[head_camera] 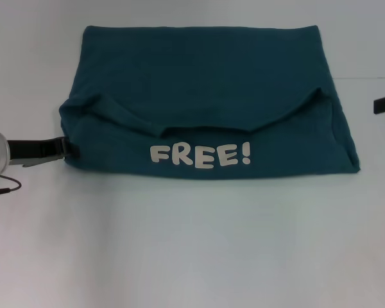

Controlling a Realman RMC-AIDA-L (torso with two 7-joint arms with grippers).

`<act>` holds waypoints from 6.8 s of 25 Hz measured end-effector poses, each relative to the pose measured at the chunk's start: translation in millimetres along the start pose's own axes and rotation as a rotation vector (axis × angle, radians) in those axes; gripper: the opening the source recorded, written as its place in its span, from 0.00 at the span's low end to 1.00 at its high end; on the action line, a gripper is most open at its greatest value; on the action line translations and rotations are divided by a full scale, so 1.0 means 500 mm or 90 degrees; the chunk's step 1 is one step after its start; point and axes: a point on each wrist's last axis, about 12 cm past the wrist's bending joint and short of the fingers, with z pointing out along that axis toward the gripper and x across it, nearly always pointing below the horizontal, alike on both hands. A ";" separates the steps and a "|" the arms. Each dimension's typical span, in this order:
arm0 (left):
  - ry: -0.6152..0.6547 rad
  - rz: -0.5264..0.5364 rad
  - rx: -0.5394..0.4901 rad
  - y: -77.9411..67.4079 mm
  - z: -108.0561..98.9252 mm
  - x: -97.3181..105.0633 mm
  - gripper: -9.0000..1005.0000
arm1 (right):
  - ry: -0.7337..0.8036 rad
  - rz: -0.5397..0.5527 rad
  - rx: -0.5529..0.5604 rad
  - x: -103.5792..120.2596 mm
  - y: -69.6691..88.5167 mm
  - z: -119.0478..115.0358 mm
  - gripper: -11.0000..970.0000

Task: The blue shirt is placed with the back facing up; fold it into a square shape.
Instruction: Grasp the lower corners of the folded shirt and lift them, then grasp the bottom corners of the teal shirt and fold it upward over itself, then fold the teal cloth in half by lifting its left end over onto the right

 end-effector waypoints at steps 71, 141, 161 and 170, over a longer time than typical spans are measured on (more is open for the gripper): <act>0.142 0.004 0.054 0.009 -0.078 0.029 0.10 | 0.133 -0.134 0.029 0.120 0.022 0.143 0.06; -0.084 0.063 -0.131 -0.077 0.047 -0.150 0.17 | -0.266 -0.062 0.132 -0.043 0.092 0.251 0.06; -0.117 0.051 -0.147 -0.064 0.039 -0.163 0.19 | -0.270 -0.080 0.133 -0.063 0.103 0.241 0.11; -0.153 0.012 -0.160 -0.032 0.014 -0.168 0.27 | -0.279 -0.032 0.146 -0.062 0.058 0.209 0.21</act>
